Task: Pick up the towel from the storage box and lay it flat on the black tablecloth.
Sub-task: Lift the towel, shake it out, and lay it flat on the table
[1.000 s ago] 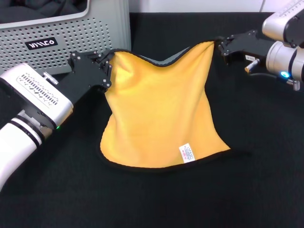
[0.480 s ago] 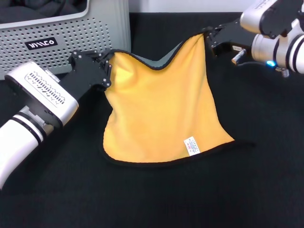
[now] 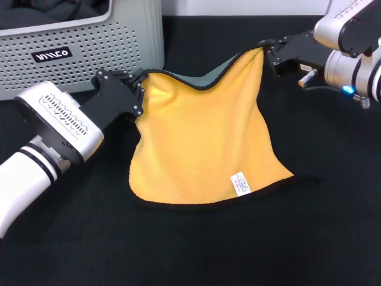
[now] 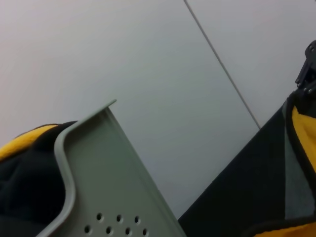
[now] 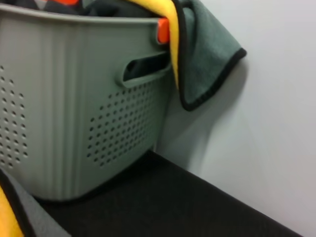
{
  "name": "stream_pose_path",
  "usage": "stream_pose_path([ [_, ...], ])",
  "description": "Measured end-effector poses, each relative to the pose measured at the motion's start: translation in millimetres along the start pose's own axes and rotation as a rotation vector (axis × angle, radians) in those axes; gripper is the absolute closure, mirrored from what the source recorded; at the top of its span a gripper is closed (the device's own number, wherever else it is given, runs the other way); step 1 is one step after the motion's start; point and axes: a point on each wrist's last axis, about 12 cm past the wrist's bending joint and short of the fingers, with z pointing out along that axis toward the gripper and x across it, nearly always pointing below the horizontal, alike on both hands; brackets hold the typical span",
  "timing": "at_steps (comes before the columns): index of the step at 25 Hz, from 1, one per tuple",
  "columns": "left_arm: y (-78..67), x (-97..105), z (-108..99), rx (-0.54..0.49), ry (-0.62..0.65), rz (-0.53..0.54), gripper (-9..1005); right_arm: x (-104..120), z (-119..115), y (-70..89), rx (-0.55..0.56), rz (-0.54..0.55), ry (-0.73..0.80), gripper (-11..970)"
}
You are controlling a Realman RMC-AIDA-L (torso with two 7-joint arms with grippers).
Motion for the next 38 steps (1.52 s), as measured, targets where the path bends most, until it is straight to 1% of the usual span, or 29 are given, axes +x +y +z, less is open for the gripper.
stream_pose_path([
  [2,0.4,-1,2,0.003,0.000,0.004,952,-2,-1,1.0,0.018,-0.013,0.007,928],
  [6,1.9,-1,7,0.011,0.020,0.014,952,-13,2,7.1,0.043,-0.050,0.011,927],
  [9,2.7,-2,13,0.023,0.042,0.021,952,-16,5,6.4,0.064,-0.065,0.015,927],
  [12,3.9,-3,19,0.031,0.054,0.029,951,-15,10,2.3,0.076,-0.070,0.038,927],
  [16,5.6,-3,21,0.029,0.066,0.032,951,-14,15,-1.3,0.090,-0.083,0.064,926],
  [31,7.8,1,26,0.034,0.128,0.038,950,1,15,-6.6,0.112,-0.095,0.122,925],
  [38,8.5,-2,31,0.038,0.126,0.038,942,5,14,-7.7,0.120,-0.105,0.130,924],
])
